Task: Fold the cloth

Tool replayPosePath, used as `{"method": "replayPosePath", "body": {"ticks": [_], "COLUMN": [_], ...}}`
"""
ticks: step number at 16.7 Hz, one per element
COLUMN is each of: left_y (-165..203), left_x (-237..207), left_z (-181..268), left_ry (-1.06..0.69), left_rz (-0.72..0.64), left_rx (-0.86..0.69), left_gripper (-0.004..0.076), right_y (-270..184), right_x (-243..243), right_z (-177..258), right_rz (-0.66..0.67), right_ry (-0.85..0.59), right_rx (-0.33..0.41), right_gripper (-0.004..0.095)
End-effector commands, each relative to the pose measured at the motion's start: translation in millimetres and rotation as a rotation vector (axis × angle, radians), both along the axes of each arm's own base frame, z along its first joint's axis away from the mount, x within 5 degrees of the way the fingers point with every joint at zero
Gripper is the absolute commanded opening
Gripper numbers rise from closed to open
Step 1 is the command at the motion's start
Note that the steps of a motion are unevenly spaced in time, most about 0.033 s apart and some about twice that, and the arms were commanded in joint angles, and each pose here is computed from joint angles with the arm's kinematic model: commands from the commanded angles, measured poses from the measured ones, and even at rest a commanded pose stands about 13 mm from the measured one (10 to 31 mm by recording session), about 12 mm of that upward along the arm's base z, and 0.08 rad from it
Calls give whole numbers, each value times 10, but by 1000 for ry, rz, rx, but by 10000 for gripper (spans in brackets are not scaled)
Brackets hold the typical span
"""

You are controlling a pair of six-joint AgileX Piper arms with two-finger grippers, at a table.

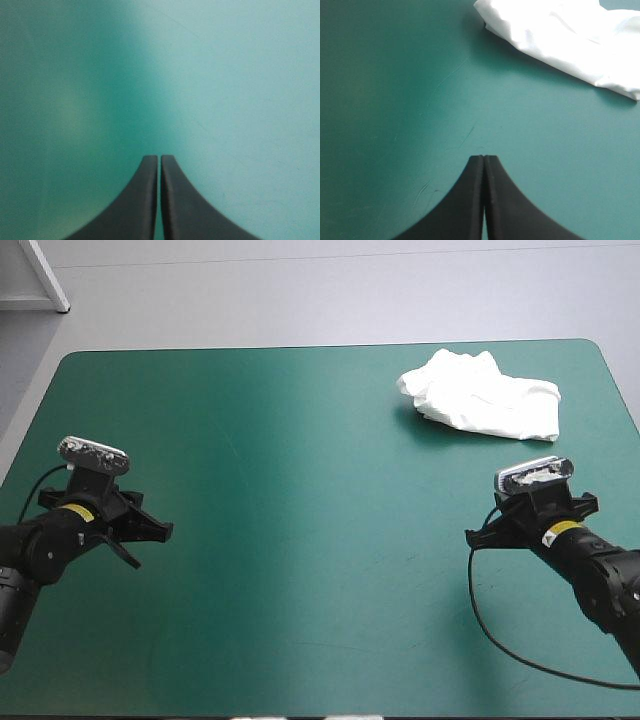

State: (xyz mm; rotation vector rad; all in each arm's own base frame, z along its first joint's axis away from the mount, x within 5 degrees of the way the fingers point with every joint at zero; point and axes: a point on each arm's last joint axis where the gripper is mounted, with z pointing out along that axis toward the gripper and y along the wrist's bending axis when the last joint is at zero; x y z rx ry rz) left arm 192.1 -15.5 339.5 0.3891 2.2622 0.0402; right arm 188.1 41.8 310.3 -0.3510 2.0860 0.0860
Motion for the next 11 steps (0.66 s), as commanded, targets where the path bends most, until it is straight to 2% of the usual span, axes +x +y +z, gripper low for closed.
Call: {"method": "replayPosePath", "body": {"ticks": [1,3,5,6,7,11], "left_y": [-49,-110,-170,-189,-201,-189], "left_x": [-87,-140,-168,-170,-169,-135], "left_z": [-8,-111,-146,-138,-130,-126], "left_ry": [-106,-94,-76,-81,-88,-155], "left_rz": [-6,-70,-167,-183,-193,-229], "left_rx": [-93,-125,-113,-130,-139,-67], "left_gripper": [19,19,19,19,19,19], "right_y": [-41,-76,-130,-158,-175,-281], "right_x": [-178,-345,-472,-509,-526,-550], "right_z": [102,58,42,29,21,-195], "right_rz": [8,7,-5,-17,-37,-152], "right_ry": [-123,-137,-193,-213,-224,-205], "right_rx": [-1,5,-26,-50,-39,-55], "right_gripper": [-17,-17,-17,-17,-17,-17]}}
